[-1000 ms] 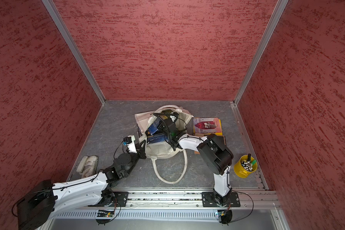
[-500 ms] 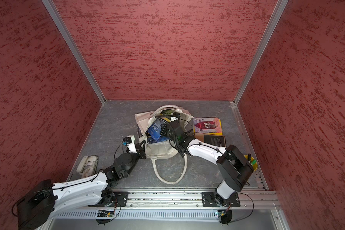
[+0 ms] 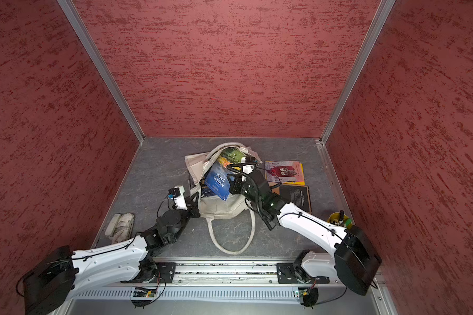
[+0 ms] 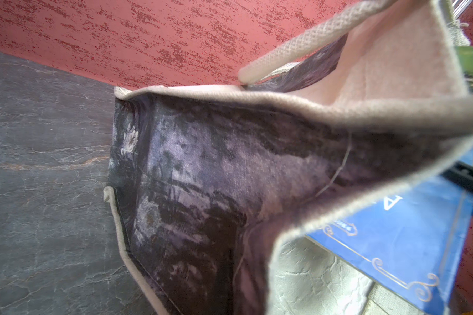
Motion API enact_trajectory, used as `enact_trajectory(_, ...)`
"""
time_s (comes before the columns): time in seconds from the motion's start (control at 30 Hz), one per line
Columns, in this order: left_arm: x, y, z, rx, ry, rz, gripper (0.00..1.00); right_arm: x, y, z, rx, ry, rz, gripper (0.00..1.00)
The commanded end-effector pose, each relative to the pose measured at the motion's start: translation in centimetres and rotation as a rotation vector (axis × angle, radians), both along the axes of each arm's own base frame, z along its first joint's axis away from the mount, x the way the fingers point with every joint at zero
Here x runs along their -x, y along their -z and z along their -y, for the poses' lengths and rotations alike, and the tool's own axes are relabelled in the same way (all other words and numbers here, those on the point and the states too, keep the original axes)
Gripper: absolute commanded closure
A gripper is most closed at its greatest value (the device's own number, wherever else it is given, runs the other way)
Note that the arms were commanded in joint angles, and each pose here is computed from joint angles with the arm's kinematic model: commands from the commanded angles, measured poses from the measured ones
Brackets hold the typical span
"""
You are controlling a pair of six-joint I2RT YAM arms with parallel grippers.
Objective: Take out the books from the canvas bag
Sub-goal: Pick up the book from the canvas bag, then place the book on the book.
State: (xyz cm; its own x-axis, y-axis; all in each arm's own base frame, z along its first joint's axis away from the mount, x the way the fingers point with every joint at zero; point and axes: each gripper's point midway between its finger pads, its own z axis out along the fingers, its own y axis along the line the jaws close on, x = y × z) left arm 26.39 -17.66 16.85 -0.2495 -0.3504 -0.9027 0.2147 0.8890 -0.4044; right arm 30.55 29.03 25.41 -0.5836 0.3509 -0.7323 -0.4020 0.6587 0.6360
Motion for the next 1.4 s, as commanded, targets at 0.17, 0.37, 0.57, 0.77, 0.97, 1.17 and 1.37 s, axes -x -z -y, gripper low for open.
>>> enact_trajectory(0.17, -0.3, -1.3, -0.1, 0.024, -0.019, 0.017, 1.0, 3.4, -7.7, 0.3, -0.176, -0.127, 0.241, 1.0)
enact_trajectory(0.37, -0.3, -1.2, 0.0, 0.023, -0.016, 0.015, 1.0, 5.1, -10.2, 2.0, -0.255, -0.12, 0.32, 1.0)
enact_trajectory(0.57, -0.3, -1.3, 0.0, 0.022, -0.017, 0.016, 1.0, 5.6, -12.5, 4.4, -0.33, -0.036, 0.366, 1.0)
enact_trajectory(0.77, -0.3, -1.3, -0.1, 0.022, -0.019, 0.016, 1.0, 5.3, -14.0, 7.7, -0.371, 0.113, 0.39, 1.0)
enact_trajectory(0.97, -0.3, -1.3, 0.0, 0.023, -0.019, 0.017, 1.0, 4.8, -14.5, 10.6, -0.402, 0.26, 0.393, 1.0)
enact_trajectory(1.17, -0.3, -1.3, -0.1, 0.019, -0.021, 0.018, 1.0, 3.9, -14.6, 13.1, -0.385, 0.4, 0.385, 1.0)
enact_trajectory(1.37, -0.3, -1.3, -0.2, 0.017, -0.027, 0.019, 1.0, 2.7, -14.4, 15.9, -0.346, 0.557, 0.381, 1.0)
